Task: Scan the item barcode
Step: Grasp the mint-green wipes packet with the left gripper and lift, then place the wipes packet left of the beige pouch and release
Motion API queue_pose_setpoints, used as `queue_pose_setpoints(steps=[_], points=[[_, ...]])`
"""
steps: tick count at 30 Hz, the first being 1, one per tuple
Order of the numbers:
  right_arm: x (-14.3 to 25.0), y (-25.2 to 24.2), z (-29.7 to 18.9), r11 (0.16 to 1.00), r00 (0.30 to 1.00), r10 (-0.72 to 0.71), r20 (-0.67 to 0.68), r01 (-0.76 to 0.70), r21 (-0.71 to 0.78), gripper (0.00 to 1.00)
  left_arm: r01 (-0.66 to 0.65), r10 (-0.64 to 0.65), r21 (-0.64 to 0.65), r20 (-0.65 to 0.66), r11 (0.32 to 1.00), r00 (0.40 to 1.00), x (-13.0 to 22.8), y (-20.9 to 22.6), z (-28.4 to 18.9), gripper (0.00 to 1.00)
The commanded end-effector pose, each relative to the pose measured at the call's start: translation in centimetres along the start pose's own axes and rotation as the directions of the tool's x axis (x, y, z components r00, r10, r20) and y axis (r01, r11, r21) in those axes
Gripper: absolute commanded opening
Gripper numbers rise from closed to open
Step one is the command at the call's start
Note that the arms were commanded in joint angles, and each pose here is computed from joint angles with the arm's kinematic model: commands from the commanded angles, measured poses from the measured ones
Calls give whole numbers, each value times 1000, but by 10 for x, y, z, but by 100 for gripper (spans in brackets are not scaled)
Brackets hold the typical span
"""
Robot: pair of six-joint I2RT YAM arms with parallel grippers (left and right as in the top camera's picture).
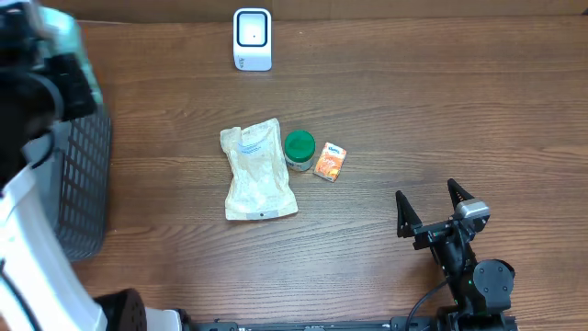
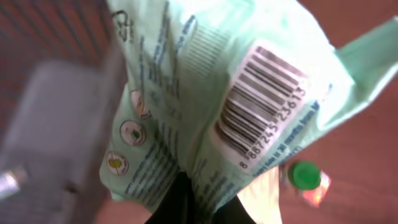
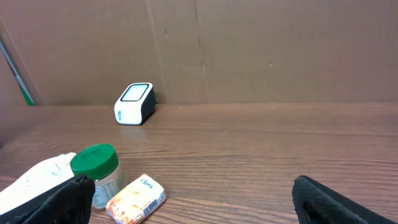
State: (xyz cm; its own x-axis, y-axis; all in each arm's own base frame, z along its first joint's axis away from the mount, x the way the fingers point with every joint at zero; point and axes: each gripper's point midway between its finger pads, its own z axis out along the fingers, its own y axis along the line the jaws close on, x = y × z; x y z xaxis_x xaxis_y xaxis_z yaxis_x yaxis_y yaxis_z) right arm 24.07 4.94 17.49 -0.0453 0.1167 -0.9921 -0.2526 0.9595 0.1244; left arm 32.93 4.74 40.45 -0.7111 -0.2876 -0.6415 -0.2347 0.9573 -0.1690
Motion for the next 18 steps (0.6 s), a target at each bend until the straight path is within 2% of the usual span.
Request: queue_pose_setpoints(steps=[1,9,15,18], points=[[2,-2,0,1000,1000,-2,6,2,9,100,101,-136,-181,-192,978,972,40,-2,59,4],[1,-2,0,1000,1000,-2,6,2,9,100,65,-164,-250,-399,966,902,125,-23,150,4],[2,-2,0,1000,1000,-2,6,2,9,100,92,-222,-296,-441,951,870,185,-13,210,4],[1,-2,0,1000,1000,-2,6,2,9,100,105,-227,-279,-454,955,861,208,-12,230,4]])
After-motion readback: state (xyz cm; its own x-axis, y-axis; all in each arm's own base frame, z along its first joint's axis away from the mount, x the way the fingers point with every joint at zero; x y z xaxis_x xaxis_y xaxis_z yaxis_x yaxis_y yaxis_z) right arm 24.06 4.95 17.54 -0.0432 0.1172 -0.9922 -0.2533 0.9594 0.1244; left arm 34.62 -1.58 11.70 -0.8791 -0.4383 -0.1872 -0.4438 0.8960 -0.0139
